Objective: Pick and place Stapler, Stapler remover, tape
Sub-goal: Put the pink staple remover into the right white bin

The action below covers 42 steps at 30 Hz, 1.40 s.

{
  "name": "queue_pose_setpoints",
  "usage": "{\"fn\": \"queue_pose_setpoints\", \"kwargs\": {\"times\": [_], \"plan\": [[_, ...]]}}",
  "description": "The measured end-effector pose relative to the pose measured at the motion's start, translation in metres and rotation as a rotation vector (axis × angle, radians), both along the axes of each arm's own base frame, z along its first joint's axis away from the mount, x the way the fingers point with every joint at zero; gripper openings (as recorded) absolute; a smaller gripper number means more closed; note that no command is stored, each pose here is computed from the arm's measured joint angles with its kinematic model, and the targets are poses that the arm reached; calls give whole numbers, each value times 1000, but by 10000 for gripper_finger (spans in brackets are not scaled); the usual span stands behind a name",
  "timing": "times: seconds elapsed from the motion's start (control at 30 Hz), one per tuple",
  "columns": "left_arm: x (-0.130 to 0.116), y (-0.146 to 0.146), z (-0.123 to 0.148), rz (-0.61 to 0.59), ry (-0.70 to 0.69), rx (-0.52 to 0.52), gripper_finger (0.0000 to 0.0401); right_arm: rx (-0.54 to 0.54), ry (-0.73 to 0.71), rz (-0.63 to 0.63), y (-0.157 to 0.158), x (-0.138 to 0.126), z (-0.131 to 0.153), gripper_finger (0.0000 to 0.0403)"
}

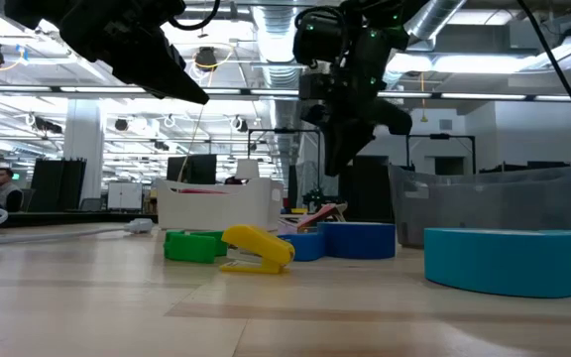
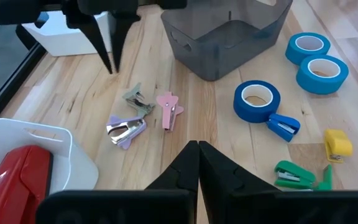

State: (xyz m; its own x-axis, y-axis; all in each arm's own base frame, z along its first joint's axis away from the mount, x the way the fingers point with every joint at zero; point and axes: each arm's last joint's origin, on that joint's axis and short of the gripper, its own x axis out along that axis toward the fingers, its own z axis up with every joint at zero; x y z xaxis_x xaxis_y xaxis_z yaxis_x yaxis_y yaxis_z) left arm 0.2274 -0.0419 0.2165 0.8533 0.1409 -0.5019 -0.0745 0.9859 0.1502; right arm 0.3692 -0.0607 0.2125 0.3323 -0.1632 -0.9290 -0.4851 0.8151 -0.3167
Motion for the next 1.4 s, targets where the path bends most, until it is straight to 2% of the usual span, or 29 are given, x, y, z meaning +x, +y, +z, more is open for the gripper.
{"fn": "queue_pose_setpoints", "kwargs": {"times": [0.1, 0.5, 0.6, 0.87, 1.1, 1.27, 1.33, 1.4], "plan": [[0, 0, 0, -5, 2, 10, 2, -72, -16, 21, 6, 3, -4, 7], [0, 0, -1, -15, 11, 26, 2, -37, -100, 95, 54, 12, -2, 17], [0, 0, -1, -15, 11, 26, 2, -3, -122, 35, 60, 13, -1, 30], [0, 0, -1, -11, 11, 22, 2, 129, -160, -278, 53, 12, -2, 96], [-1, 0, -1, -11, 13, 21, 2, 330, -121, -392, 55, 10, -5, 153], [0, 0, -1, -11, 14, 21, 2, 335, 3, -470, 55, 18, -22, 160], [-1, 0, -1, -11, 14, 21, 2, 300, 90, -489, 54, 21, -34, 157], [-1, 0, -1, -9, 20, 20, 2, 248, 112, -481, 53, 32, -42, 153]]}}
